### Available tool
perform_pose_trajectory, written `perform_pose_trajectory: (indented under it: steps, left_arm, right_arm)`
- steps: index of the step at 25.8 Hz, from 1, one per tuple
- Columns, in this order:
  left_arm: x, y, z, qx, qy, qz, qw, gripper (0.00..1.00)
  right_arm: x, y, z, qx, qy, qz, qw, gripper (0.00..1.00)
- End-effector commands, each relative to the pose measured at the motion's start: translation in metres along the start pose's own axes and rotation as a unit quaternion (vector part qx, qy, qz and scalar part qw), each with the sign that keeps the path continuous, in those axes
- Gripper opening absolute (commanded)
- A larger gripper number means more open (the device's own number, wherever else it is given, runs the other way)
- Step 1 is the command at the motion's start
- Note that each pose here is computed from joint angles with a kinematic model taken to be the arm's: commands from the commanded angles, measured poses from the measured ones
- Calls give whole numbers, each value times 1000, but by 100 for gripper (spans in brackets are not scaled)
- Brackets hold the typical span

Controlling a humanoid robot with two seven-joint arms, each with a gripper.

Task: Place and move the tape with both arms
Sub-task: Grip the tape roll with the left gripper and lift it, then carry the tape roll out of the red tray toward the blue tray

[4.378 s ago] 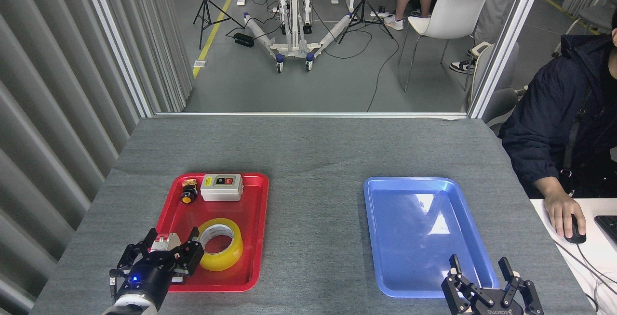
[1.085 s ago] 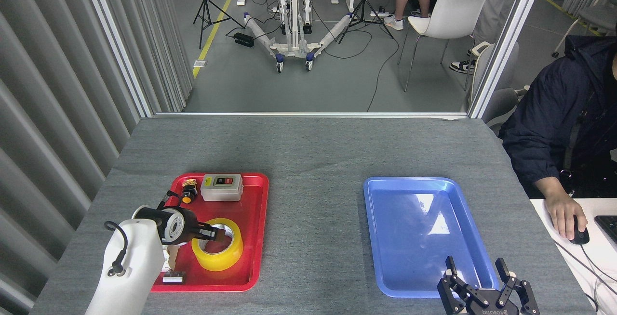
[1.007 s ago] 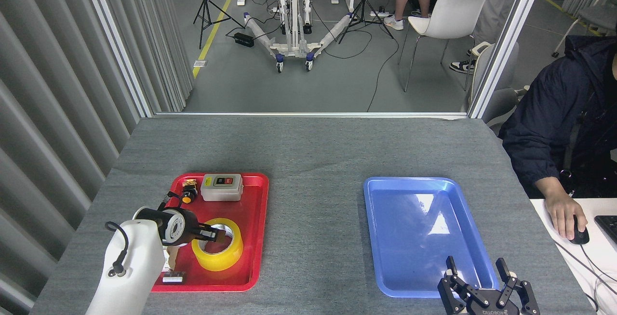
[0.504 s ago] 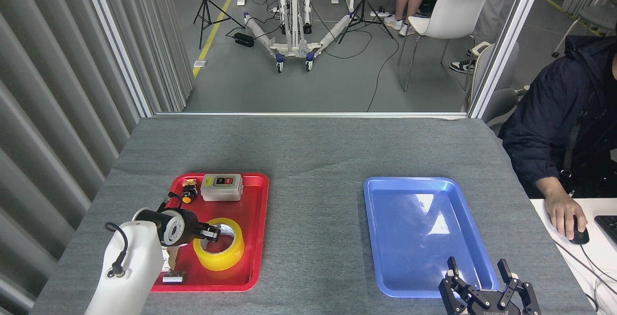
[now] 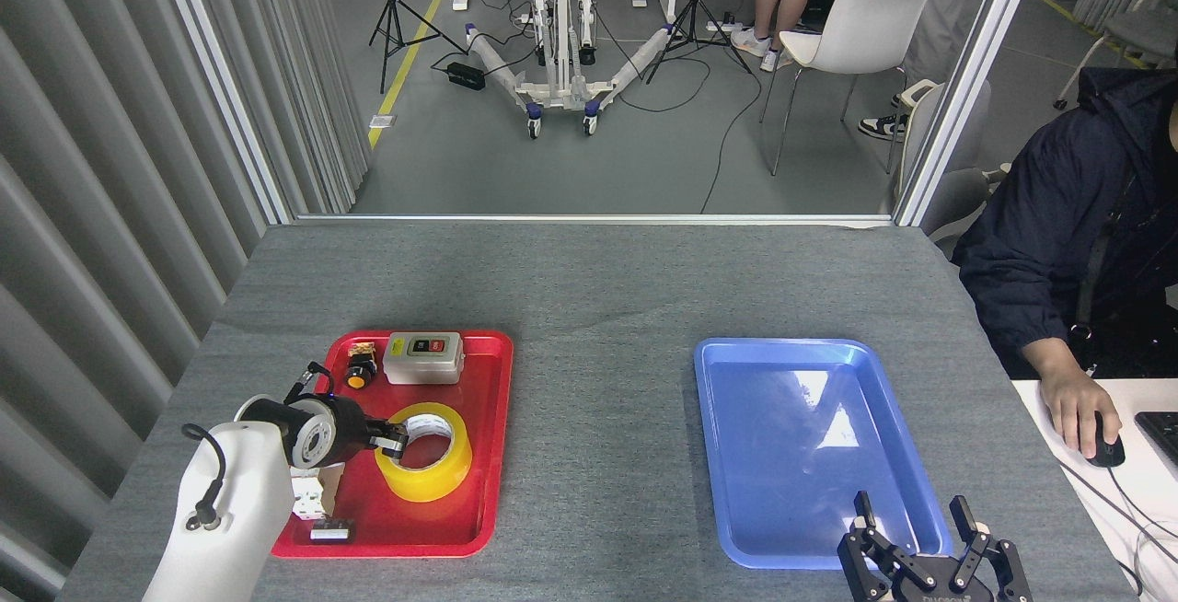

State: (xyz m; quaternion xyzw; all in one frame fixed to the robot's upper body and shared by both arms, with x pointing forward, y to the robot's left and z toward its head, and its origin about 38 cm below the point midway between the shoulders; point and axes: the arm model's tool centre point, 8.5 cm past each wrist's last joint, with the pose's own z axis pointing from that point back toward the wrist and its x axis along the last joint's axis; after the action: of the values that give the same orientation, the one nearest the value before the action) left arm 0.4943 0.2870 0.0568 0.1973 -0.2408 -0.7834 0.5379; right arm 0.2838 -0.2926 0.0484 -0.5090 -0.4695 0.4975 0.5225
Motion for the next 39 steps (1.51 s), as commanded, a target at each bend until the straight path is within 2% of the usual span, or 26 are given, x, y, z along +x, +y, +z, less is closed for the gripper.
perform_pose_trajectory:
  steps: [1,6,7,8,10,14,17,22,25,27,30,32,34,36,39]
  left_arm:
    - [-1,1,1,3,-1,-1,1000,17]
    - [-13,2,8,20,5,16,1000,12]
    - [-17,4,12,35,3,24,999,9]
    - [-21,6,17,55,0,28,998,4]
    - [-27,7,25,105,-10,36,994,0]
    - [-30,17,32,220,-12,51,974,0]
    - [-30,18,38,274,-15,70,959,0]
    - [-4,2,38,316,-103,112,936,0]
    - [21,-12,30,322,-126,139,928,0]
    - [34,-13,27,329,-141,154,921,0]
    - [38,-12,27,351,-178,206,896,0]
    - [39,-18,27,359,-200,233,881,0]
    - [47,-35,28,361,-228,234,873,0]
    - [63,-55,30,356,-272,206,870,0]
    - [79,-85,26,312,-285,202,884,0]
  right_arm:
    - [0,1,1,1,0,0,1000,100]
    - [-1,1,1,2,0,1,1000,100]
    - [-1,1,1,2,0,1,1000,100]
    - [-1,1,1,2,0,1,1000,100]
    - [0,0,1,1,0,1,1000,100]
    - [0,1,0,1,-1,1,1000,100]
    - [0,1,0,1,-1,1,1000,100]
    - [0,1,0,1,-1,1,1000,100]
    - [0,1,1,2,-1,1,1000,100]
    - [-1,1,1,2,0,1,1000,100]
    - [-1,0,0,1,-2,3,1000,100]
    - [0,0,0,2,-3,5,1000,100]
    - [-1,0,0,2,-3,8,1000,100]
    - [0,1,1,3,-3,8,1000,100]
    - [1,2,1,3,-3,9,1000,100]
